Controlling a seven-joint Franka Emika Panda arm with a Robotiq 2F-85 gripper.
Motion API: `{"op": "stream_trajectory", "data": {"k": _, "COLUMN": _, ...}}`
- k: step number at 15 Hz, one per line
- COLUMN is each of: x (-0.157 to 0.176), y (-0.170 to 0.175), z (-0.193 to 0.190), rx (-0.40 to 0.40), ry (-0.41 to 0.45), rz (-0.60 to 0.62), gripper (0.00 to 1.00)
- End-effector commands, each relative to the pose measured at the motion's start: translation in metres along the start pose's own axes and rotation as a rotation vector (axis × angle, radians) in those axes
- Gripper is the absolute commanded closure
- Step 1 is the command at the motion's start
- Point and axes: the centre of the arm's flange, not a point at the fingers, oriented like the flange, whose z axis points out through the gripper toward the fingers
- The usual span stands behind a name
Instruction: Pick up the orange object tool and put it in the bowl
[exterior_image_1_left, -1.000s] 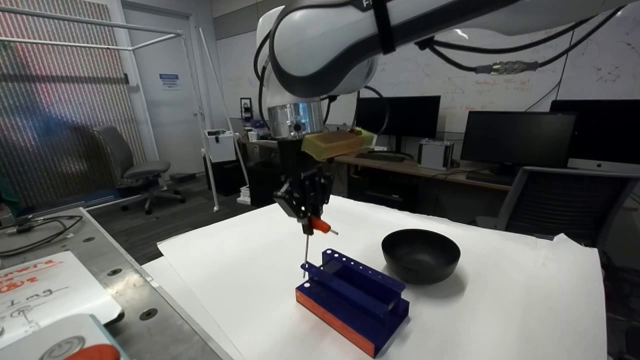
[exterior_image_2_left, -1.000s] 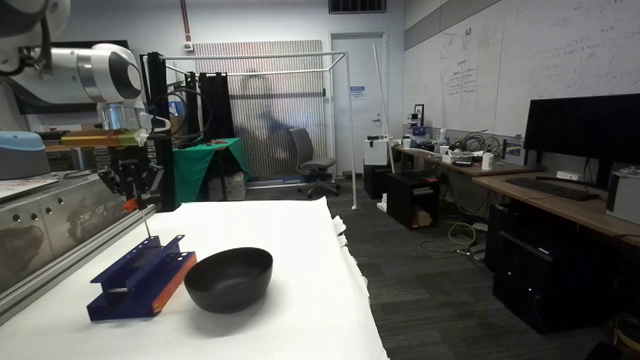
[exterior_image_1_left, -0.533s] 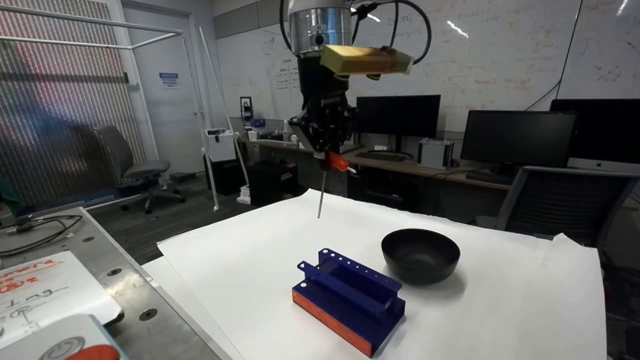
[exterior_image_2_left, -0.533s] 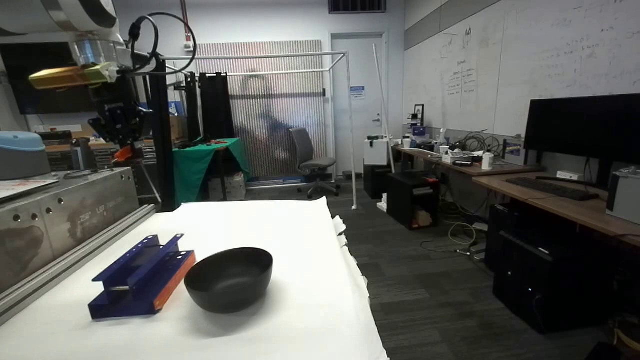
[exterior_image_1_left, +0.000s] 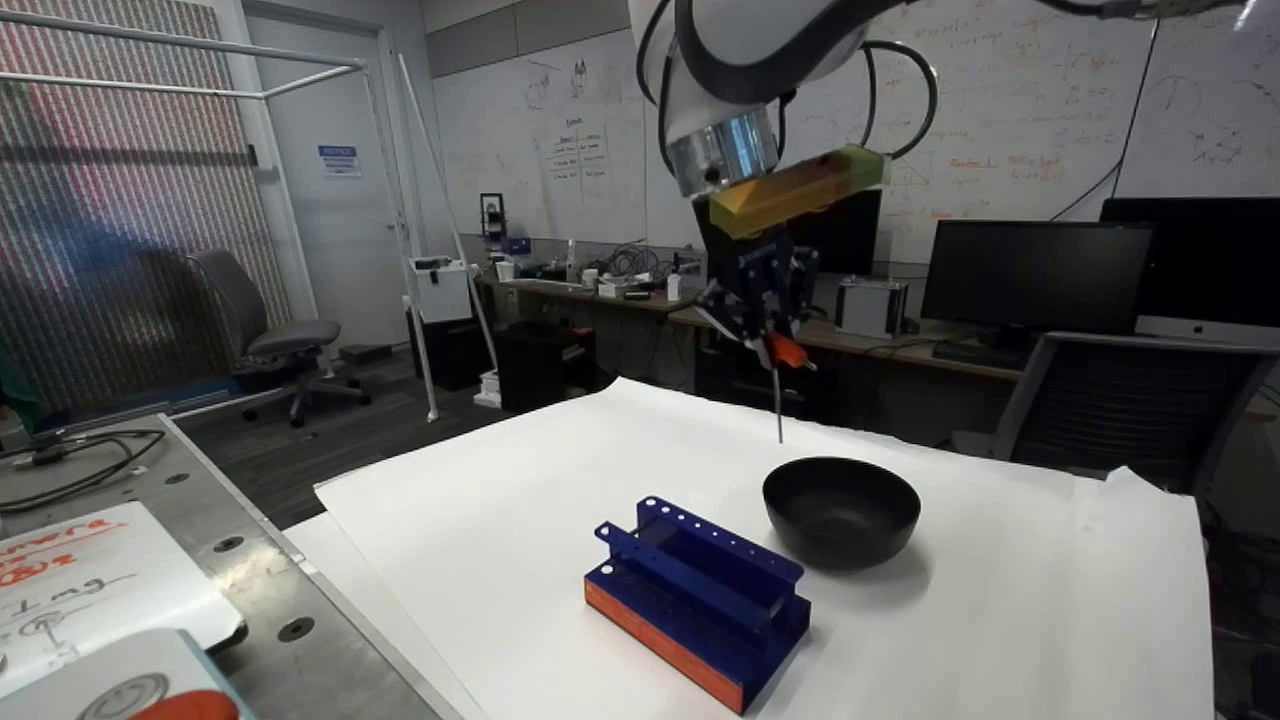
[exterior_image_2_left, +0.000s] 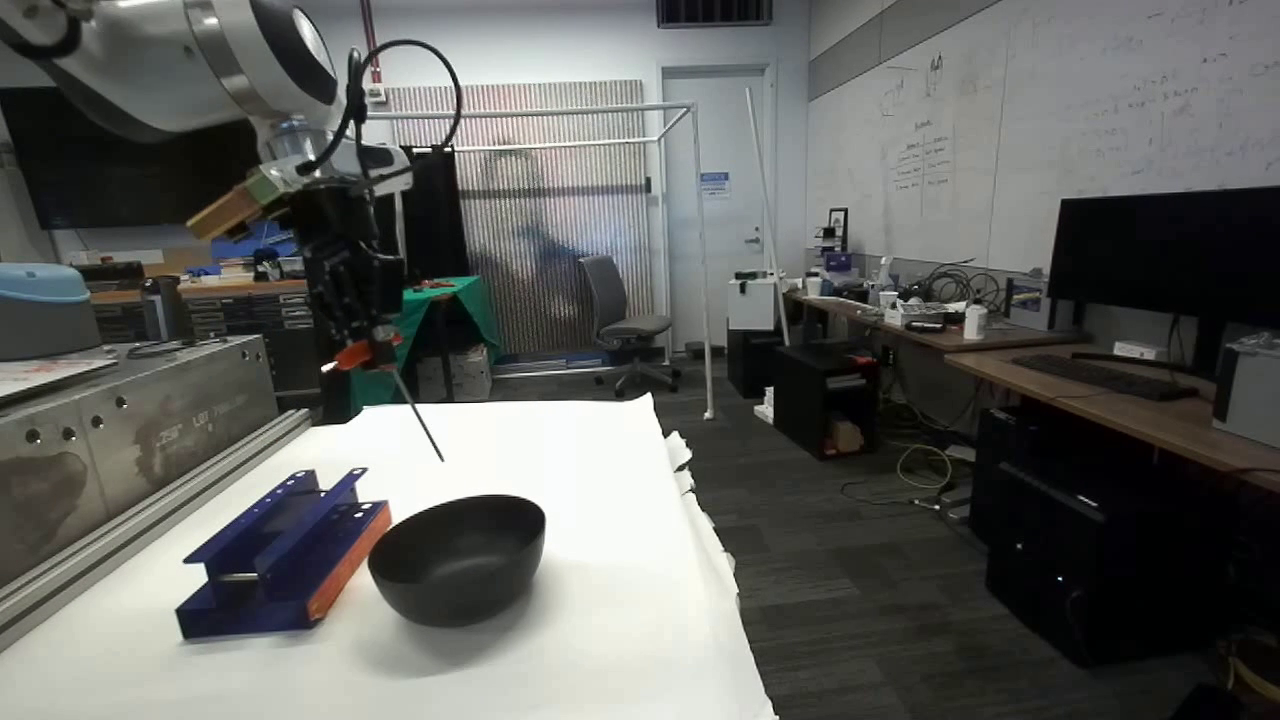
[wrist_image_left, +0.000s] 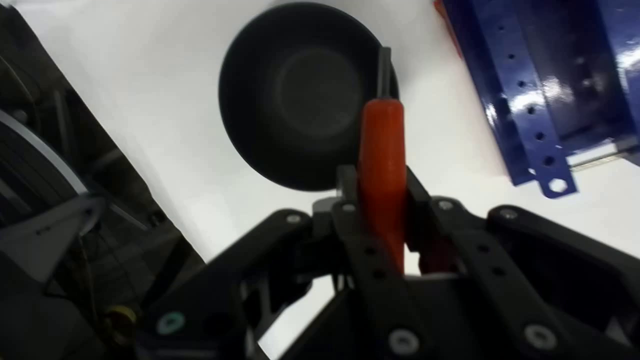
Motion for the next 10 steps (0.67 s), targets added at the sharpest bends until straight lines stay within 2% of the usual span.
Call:
{"op": "stream_trajectory", "data": {"k": 1, "x": 0.025, "y": 0.013, "z": 0.040, "rx": -0.073, "ry": -0.154, "rz": 0.107, "gripper": 0.93}}
{"op": "stream_trajectory", "data": {"k": 5, "x": 0.045, "y": 0.017, "z": 0.099, "rx": -0.097, "ry": -0.329, "rz": 0.127, "gripper": 0.93}}
{"op": "stream_trajectory", "data": {"k": 9, "x": 0.058, "y": 0.005, "z": 0.133, "rx": -0.053, "ry": -0.418, "rz": 0.110, "gripper": 0.92}}
{"op": "stream_trajectory", "data": {"k": 10, "x": 0.061, "y": 0.000, "z": 0.137, "rx": -0.027, "ry": -0.424, "rz": 0.109, "gripper": 0.84}}
